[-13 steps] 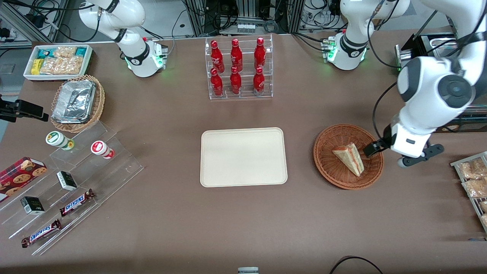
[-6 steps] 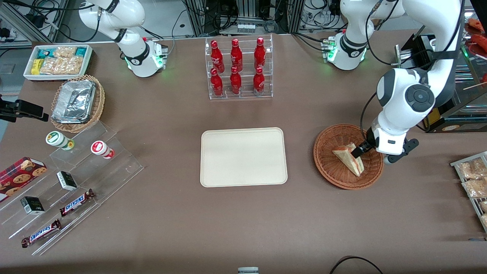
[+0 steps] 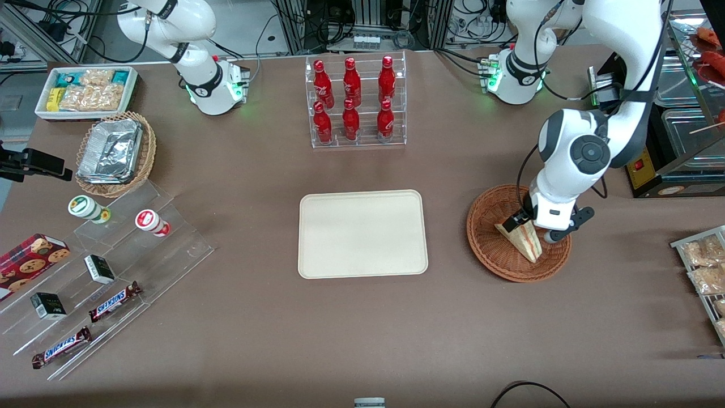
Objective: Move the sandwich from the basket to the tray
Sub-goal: 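Close the left gripper on the sandwich and lift it from the basket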
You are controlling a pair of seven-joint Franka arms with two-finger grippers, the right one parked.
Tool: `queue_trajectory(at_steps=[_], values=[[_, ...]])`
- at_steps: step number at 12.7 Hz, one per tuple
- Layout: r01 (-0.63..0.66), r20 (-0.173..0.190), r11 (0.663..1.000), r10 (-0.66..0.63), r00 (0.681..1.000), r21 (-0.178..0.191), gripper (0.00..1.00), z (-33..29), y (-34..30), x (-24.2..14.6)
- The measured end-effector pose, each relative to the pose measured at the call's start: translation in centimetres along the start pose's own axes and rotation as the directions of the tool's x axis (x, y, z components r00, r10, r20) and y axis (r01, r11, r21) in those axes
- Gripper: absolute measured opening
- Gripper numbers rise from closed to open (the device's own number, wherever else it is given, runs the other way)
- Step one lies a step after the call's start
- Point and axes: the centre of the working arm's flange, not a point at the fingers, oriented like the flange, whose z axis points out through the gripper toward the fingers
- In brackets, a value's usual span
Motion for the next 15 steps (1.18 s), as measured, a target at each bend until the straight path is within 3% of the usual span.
queue_trajectory(at_steps=[10, 15], values=[[0.014, -0.002, 1.0, -0.014, 1.0, -0.007, 0.96, 4.3, -0.7, 0.3], [0.015, -0.004, 1.0, -0.015, 1.0, -0.01, 0.4, 4.5, -0.6, 0.5]])
